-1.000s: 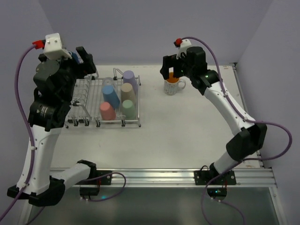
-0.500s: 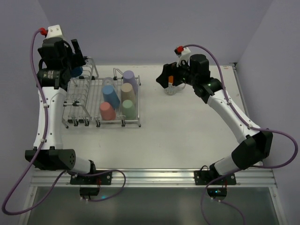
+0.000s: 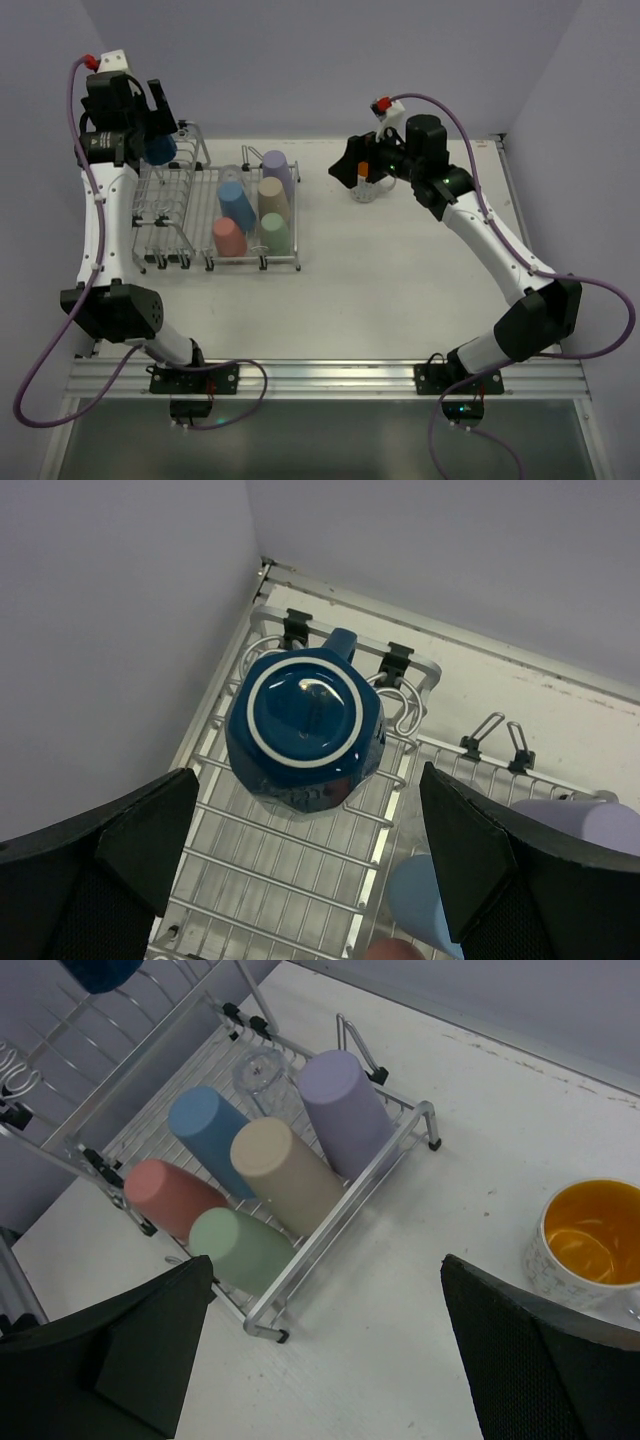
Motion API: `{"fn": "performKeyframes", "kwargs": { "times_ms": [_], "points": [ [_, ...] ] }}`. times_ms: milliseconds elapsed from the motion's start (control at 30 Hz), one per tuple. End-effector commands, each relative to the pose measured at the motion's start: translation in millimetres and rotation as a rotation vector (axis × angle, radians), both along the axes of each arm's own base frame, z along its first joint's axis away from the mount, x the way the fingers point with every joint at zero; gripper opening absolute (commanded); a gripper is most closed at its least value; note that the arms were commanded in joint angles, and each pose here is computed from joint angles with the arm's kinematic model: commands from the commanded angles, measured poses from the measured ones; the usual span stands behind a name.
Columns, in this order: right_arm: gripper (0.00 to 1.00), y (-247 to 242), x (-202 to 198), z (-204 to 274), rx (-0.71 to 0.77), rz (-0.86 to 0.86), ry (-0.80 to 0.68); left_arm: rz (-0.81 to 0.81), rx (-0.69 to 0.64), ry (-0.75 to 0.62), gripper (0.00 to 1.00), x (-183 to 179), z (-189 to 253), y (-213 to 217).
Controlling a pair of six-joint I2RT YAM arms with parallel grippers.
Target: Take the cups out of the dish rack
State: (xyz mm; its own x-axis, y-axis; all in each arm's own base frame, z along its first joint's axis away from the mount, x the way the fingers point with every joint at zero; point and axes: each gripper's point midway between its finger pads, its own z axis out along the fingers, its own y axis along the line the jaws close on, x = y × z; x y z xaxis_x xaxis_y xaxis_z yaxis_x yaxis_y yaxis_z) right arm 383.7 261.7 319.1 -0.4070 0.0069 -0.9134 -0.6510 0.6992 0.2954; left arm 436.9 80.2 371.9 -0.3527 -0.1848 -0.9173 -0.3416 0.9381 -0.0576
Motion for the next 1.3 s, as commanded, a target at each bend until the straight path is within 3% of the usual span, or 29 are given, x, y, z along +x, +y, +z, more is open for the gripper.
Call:
{"fn": "performKeyframes", "kwargs": {
  "times_ms": [0,1267],
  "points": [
    [0.99,10.7,-2.5,7.6,0.032,0.040,-0.027,-0.064,0.014,-0.009,1.00,7.0,8.6,-4.3],
    [0.99,27.0,-11.2,-2.3,0.025,0.116,-0.024,0.049,0.060,0.067,1.00,41.4,-45.8,22.6]
  ]
}}
